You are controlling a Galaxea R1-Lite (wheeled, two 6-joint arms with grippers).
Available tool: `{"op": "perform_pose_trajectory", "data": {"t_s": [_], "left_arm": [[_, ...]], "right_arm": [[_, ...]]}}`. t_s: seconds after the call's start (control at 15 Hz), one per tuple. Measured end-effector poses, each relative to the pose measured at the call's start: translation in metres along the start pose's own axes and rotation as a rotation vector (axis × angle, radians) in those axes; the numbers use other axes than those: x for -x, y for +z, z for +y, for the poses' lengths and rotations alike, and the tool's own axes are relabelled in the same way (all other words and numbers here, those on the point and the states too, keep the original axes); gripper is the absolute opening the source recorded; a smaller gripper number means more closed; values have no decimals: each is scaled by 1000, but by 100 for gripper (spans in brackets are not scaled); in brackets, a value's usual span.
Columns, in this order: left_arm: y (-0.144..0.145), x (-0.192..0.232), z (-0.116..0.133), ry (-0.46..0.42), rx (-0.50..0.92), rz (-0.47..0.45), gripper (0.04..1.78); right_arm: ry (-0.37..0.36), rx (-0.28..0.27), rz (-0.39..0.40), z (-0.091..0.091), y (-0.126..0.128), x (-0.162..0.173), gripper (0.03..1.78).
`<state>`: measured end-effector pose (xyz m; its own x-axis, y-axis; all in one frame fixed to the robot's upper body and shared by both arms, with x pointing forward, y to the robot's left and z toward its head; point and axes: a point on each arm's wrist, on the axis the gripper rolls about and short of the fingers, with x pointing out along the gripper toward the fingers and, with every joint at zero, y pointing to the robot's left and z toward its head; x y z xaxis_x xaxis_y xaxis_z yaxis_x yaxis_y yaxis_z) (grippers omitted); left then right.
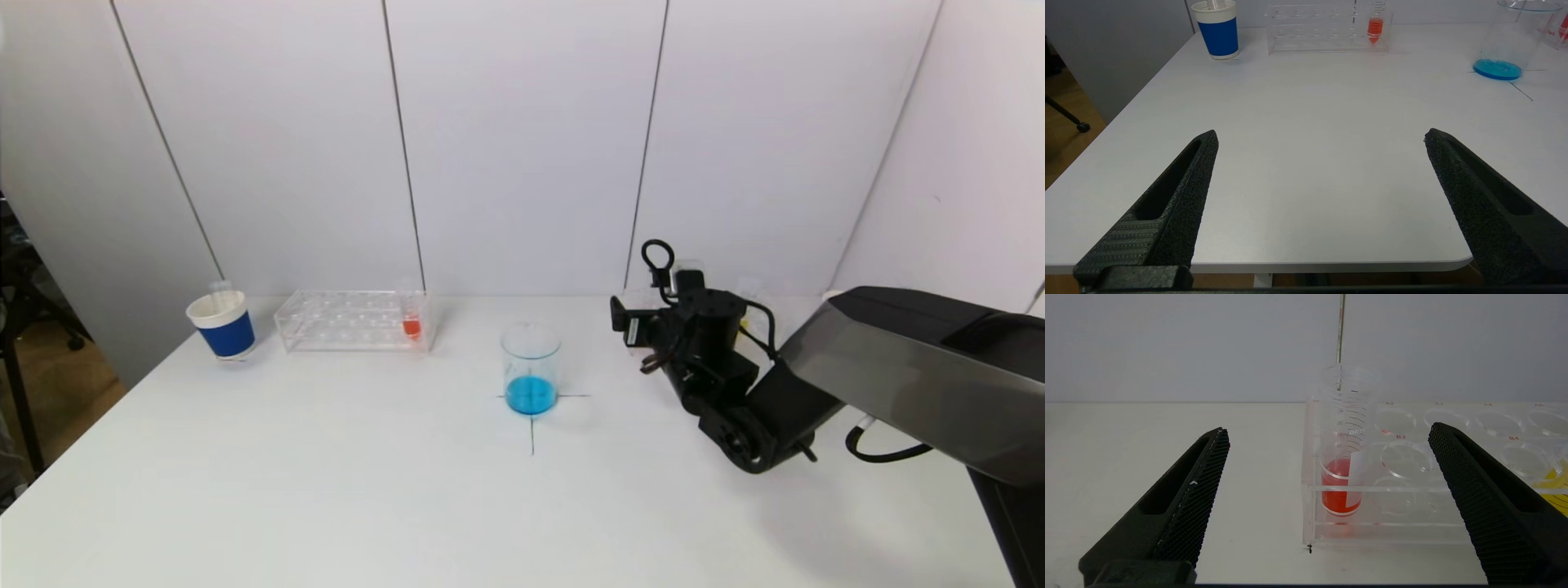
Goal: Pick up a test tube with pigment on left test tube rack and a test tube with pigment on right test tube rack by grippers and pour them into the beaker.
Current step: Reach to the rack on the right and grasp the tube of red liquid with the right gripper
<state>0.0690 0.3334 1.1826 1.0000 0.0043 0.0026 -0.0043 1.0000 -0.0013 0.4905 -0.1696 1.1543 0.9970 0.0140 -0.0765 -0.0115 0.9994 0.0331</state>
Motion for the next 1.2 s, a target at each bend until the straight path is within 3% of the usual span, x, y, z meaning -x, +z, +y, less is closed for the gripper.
{"op": "perform_pose_trajectory", "data": {"t_s": [1.2], "left_arm": [[0, 0, 0, 0, 0, 0, 176]], "right_arm": [[-13, 0, -11, -3, -3, -14, 177]]}}
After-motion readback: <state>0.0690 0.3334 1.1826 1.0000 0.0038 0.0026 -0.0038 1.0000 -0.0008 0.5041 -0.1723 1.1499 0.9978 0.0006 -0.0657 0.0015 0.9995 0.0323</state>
